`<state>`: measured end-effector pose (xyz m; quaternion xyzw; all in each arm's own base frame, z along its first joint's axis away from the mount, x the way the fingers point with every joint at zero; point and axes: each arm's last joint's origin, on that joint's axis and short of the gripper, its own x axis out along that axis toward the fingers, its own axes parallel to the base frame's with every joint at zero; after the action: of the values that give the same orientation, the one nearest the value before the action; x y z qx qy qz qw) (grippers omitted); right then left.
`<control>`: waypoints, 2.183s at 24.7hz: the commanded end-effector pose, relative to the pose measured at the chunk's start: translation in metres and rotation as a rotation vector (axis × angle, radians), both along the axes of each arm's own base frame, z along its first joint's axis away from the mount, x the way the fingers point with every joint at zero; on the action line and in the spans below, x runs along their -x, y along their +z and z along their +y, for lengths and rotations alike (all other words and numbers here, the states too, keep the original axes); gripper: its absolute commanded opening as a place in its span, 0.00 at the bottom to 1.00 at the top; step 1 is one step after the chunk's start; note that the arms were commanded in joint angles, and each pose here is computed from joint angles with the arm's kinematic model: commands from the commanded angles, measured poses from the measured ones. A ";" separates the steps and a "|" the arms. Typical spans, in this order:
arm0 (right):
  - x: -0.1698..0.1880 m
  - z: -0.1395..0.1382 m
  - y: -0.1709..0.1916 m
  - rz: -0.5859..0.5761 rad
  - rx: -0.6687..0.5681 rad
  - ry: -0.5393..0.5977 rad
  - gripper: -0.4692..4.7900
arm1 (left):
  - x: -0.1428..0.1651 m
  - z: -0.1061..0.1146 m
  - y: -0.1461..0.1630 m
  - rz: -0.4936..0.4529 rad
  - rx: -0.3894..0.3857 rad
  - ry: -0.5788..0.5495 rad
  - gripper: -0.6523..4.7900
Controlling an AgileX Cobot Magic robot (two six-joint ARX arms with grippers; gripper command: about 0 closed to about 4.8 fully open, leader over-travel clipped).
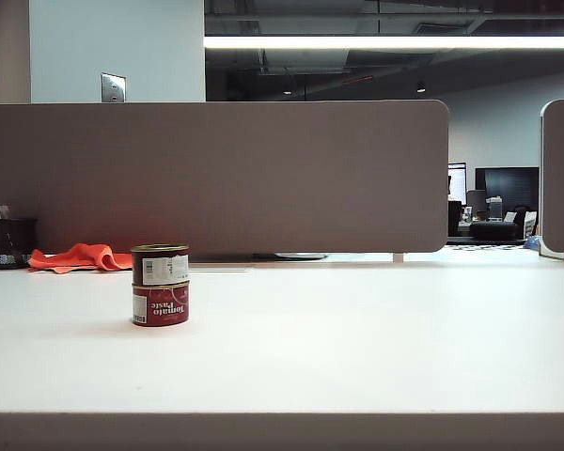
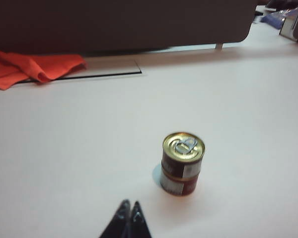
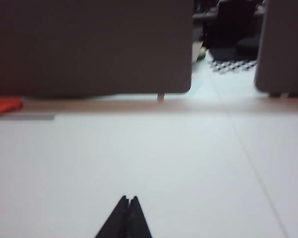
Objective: Stack a can of tomatoes on the right onto the can of tomatoes on the left.
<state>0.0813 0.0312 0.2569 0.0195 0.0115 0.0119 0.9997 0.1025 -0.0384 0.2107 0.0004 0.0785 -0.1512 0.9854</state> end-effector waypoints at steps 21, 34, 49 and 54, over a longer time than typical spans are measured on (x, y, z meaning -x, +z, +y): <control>-0.004 0.009 -0.084 -0.017 -0.012 0.233 0.08 | 0.014 0.008 -0.042 -0.063 0.004 0.090 0.11; -0.006 0.011 -0.101 0.053 0.016 0.235 0.08 | 0.014 0.008 -0.042 -0.069 -0.017 0.083 0.11; -0.006 0.011 -0.101 0.052 0.016 0.235 0.08 | 0.015 0.008 -0.045 -0.040 -0.024 0.076 0.11; -0.006 0.011 -0.101 0.052 0.016 0.232 0.08 | 0.014 0.008 -0.051 -0.024 -0.032 0.075 0.11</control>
<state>0.0867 0.0416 0.1567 0.0082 0.0447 0.1281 0.9907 0.0885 -0.0308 0.1614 0.0124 0.0669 -0.1126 0.9913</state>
